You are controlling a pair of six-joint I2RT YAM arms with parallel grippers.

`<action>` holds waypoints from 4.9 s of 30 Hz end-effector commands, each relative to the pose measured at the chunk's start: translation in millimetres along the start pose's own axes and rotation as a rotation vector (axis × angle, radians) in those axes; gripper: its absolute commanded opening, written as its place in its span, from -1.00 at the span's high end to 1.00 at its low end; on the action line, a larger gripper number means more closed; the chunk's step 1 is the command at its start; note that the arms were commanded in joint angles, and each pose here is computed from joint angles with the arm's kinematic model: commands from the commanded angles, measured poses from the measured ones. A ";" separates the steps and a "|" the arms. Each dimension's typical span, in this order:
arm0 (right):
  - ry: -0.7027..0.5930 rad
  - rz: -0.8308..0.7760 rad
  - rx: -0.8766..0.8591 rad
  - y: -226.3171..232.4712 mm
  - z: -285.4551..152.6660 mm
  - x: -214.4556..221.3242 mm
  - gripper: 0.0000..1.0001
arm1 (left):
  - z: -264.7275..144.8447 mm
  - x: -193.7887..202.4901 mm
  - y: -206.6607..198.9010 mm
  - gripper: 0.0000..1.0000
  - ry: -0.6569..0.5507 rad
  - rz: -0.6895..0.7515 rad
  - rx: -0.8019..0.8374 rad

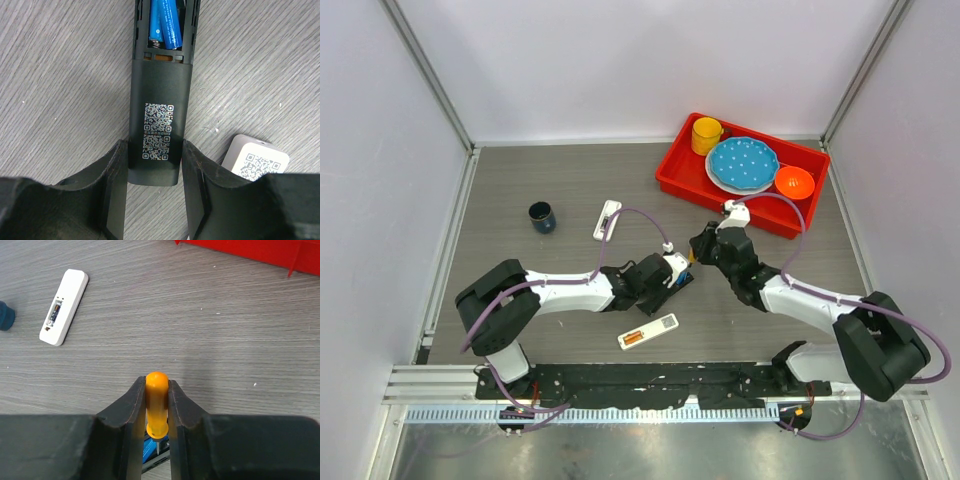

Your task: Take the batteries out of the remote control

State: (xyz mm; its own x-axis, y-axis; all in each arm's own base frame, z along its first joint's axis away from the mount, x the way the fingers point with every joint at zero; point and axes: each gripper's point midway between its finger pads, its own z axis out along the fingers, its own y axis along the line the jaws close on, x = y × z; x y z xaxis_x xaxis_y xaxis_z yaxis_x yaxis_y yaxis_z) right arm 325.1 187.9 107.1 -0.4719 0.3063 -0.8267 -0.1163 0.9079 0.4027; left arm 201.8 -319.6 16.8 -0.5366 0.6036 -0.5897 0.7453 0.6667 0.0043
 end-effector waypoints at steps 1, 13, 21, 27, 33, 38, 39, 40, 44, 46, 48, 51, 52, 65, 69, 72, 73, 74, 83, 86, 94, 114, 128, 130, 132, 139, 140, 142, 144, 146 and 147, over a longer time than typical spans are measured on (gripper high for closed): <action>-0.065 0.034 -0.063 25.2 4.1 -22.8 0.98 | 10.9 69.3 -8.4 1.00 0.213 0.017 0.028; -0.049 0.058 -0.105 44.4 11.2 -18.0 0.98 | 10.8 68.9 -8.4 1.00 0.213 0.017 0.028; -0.047 0.074 -0.154 61.7 11.9 -25.8 0.98 | 11.1 70.2 -8.5 1.00 0.217 0.018 0.029; -0.046 0.072 -0.162 67.1 12.2 -28.3 0.98 | 11.8 69.3 -8.7 1.00 0.216 0.019 0.030; -0.055 0.063 -0.142 62.6 10.8 -30.1 0.98 | 11.8 69.4 -8.9 1.00 0.216 0.020 0.031; -0.082 0.047 -0.116 57.5 7.5 -38.1 0.98 | 11.3 69.2 -8.8 1.00 0.215 0.022 0.032; -0.088 0.042 -0.109 55.1 7.7 -40.6 0.98 | 11.3 69.2 -8.8 1.00 0.215 0.022 0.032; -0.092 0.041 -0.100 52.5 7.5 -42.7 0.98 | 11.1 69.5 -8.7 1.00 0.216 0.022 0.031; -0.098 0.047 -0.079 40.7 7.8 -48.9 0.98 | 10.5 68.5 -8.6 1.00 0.211 0.022 0.031; -0.105 0.055 -0.066 31.9 8.3 -52.7 0.98 | 10.2 67.6 -8.7 1.00 0.207 0.021 0.032; -0.112 0.064 -0.059 24.6 6.5 -56.3 0.98 | 9.9 67.9 -8.6 1.00 0.207 0.021 0.032; -0.117 0.090 -0.043 9.4 6.3 -61.2 0.98 | 9.8 67.8 -8.7 1.00 0.205 0.020 0.032; -0.118 0.097 -0.038 5.0 6.3 -61.8 0.98 | 9.9 67.4 -8.7 1.00 0.204 0.019 0.032; -0.110 0.165 -0.063 -10.1 6.8 -58.7 0.98 | 10.2 67.9 -8.7 1.00 0.205 0.020 0.032; -0.104 0.153 -0.082 -7.6 6.7 -56.0 0.98 | 10.4 69.3 -9.2 1.00 0.210 0.023 0.033; -0.094 0.143 -0.093 -4.0 7.8 -52.1 0.98 | 10.8 68.9 -8.8 1.00 0.210 0.021 0.032; -0.087 0.138 -0.100 -1.1 8.0 -48.7 0.98 | 10.6 69.4 -9.2 1.00 0.212 0.023 0.033; -0.083 0.136 -0.094 -1.5 9.1 -46.6 0.98 | 10.5 68.6 -9.3 1.00 0.209 0.023 0.034; -0.071 0.107 -0.042 -8.1 17.4 -35.8 0.98 | 11.1 68.6 -10.3 1.00 0.210 0.022 0.038; -0.078 0.097 -0.025 -11.6 16.8 -37.2 0.98 | 10.8 69.3 -10.1 1.00 0.213 0.022 0.037; -0.088 0.089 -0.004 -15.8 14.2 -38.7 0.98 | 10.9 69.2 -9.6 1.00 0.213 0.021 0.037; -0.038 0.100 -0.033 -12.1 15.4 -22.3 0.98 | 11.9 71.0 -10.6 1.00 0.222 0.026 0.038; 0.016 0.099 -0.067 -8.0 13.8 -2.3 0.98 | 12.0 69.9 -9.1 1.00 0.218 0.022 0.033; 0.012 0.106 -0.073 -6.5 13.7 -4.0 0.98 | 12.1 70.1 -9.6 1.00 0.220 0.023 0.033; 0.001 0.110 -0.070 -6.7 12.2 -7.2 0.98 | 12.5 70.2 -9.8 1.00 0.220 0.025 0.035; -0.079 0.109 -0.056 -6.9 4.1 -29.5 0.98 | 12.2 69.8 -9.9 1.00 0.218 0.023 0.035; -0.089 0.110 -0.057 -6.1 3.3 -32.8 0.98 | 11.9 69.6 -9.6 1.00 0.219 0.023 0.036; -0.104 0.108 -0.059 -4.3 2.8 -38.8 0.98 | 12.2 69.9 -10.4 1.00 0.219 0.023 0.038; -0.113 0.108 -0.066 -1.3 3.6 -43.5 0.98 | 12.2 69.9 -10.4 1.00 0.219 0.024 0.038; -0.113 0.106 -0.066 -0.5 5.1 -44.6 0.98 | 11.7 69.0 -10.5 1.00 0.216 0.024 0.039; -0.114 0.106 -0.067 0.4 6.1 -45.9 0.98 | 11.7 69.0 -10.5 1.00 0.216 0.024 0.039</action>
State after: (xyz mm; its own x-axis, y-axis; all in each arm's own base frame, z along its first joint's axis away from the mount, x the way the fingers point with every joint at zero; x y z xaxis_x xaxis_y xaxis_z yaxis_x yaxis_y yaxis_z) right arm 337.4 172.1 110.3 -0.4654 0.4030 -0.7880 -0.0979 0.8614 0.4984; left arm 201.8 -320.0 16.5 -0.5407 0.5998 -0.5898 0.7409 0.6716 0.0038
